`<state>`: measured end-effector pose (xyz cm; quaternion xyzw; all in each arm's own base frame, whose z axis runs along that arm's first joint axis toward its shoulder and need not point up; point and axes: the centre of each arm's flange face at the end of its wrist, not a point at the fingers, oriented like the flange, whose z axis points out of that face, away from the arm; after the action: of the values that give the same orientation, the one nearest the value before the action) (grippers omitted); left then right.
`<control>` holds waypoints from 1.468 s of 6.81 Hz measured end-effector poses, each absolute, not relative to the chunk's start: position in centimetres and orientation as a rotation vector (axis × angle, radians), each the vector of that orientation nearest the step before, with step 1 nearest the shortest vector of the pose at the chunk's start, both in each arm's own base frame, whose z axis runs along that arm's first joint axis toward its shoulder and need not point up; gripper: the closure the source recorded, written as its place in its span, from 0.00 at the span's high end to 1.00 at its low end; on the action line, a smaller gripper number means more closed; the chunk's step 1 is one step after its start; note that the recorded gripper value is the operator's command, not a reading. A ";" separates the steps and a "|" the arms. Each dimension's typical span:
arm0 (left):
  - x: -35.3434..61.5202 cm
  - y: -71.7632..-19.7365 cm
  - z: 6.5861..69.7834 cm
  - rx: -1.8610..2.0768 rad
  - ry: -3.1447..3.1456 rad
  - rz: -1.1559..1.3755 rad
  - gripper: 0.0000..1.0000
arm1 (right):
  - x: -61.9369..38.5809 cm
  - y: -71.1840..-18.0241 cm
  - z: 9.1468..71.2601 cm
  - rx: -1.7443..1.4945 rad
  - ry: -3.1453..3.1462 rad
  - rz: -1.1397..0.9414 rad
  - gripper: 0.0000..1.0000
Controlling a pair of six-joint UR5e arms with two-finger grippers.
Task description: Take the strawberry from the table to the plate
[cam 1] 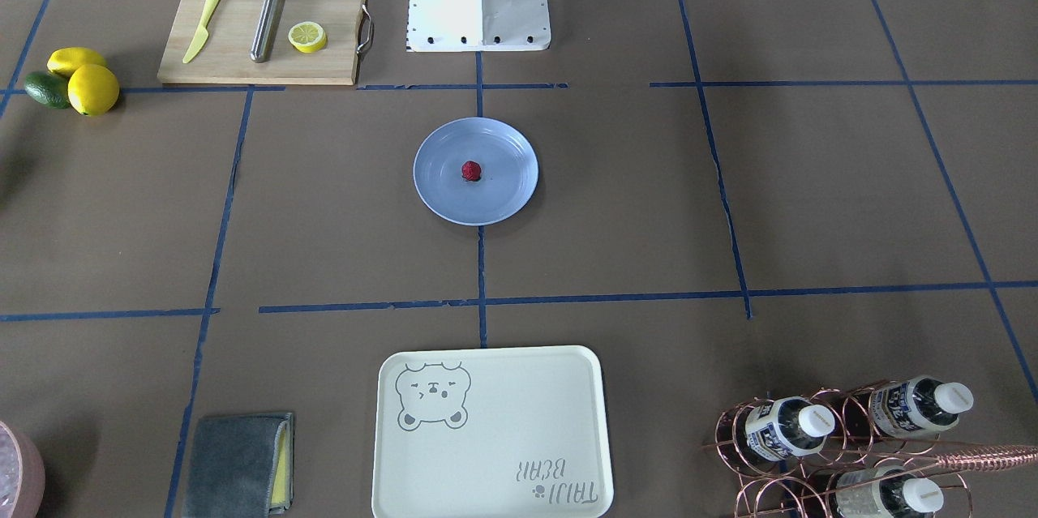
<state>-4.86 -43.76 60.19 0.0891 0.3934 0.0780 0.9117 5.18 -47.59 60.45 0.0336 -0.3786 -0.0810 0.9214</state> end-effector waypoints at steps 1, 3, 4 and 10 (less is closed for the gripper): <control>-4.7 -44.0 60.4 0.190 0.772 0.172 1.00 | 4.4 -47.8 59.8 0.064 -0.773 -0.181 1.00; -4.6 -44.0 61.0 0.202 0.751 0.182 1.00 | 3.4 -47.9 57.7 0.036 -0.734 -0.197 1.00; -4.5 -44.0 61.2 0.201 0.751 0.184 1.00 | 3.4 -47.5 57.2 0.026 -0.725 -0.198 1.00; -4.2 -44.8 60.7 0.243 0.789 0.208 1.00 | 3.6 -45.7 58.3 0.013 -0.754 -0.215 1.00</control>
<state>-4.23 -44.83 60.73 0.1177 0.3825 0.1007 0.9109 3.60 -45.72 58.25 0.0061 -0.3675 -0.1048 0.9241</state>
